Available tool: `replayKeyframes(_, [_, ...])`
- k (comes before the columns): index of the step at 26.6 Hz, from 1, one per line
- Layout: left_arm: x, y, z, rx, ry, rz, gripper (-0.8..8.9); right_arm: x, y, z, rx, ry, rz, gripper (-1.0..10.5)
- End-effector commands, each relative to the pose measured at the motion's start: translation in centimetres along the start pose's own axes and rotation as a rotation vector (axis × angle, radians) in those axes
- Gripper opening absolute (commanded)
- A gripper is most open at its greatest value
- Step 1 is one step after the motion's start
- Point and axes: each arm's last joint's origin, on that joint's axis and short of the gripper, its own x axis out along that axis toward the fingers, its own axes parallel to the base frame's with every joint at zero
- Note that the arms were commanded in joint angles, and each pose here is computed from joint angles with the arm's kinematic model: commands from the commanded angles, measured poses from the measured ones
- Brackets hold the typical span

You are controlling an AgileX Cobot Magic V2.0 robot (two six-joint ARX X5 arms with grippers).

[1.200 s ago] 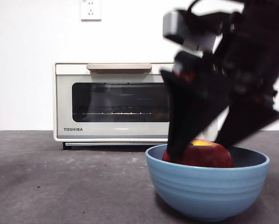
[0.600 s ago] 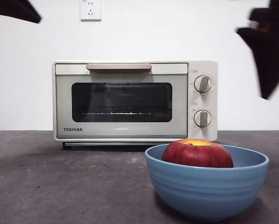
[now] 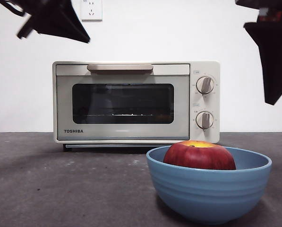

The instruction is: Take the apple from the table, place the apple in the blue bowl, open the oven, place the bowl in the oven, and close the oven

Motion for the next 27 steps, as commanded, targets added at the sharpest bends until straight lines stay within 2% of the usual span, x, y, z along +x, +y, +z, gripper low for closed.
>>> replayKeyframes(1, [1.5,0.0,1.2,0.052,-0.009,0.015,0.07,0.0,0.2,0.1,0.005,0.008,0.032,4.4])
replayKeyframes(11, [5.6,0.4,1.8,0.112,0.033,0.072,0.07,0.0,0.2,0.1,0.005,0.005,0.030,4.4])
replayKeyframes(20, [7.1,0.9,1.2,0.112,0.047,0.080,0.07,0.0,0.2,0.2,0.005,-0.001,0.032,4.4])
replayKeyframes(27, [7.5,0.1,-0.1,0.098,0.158,0.068,0.07,0.0,0.3,0.2,0.005,-0.007,0.034,4.4])
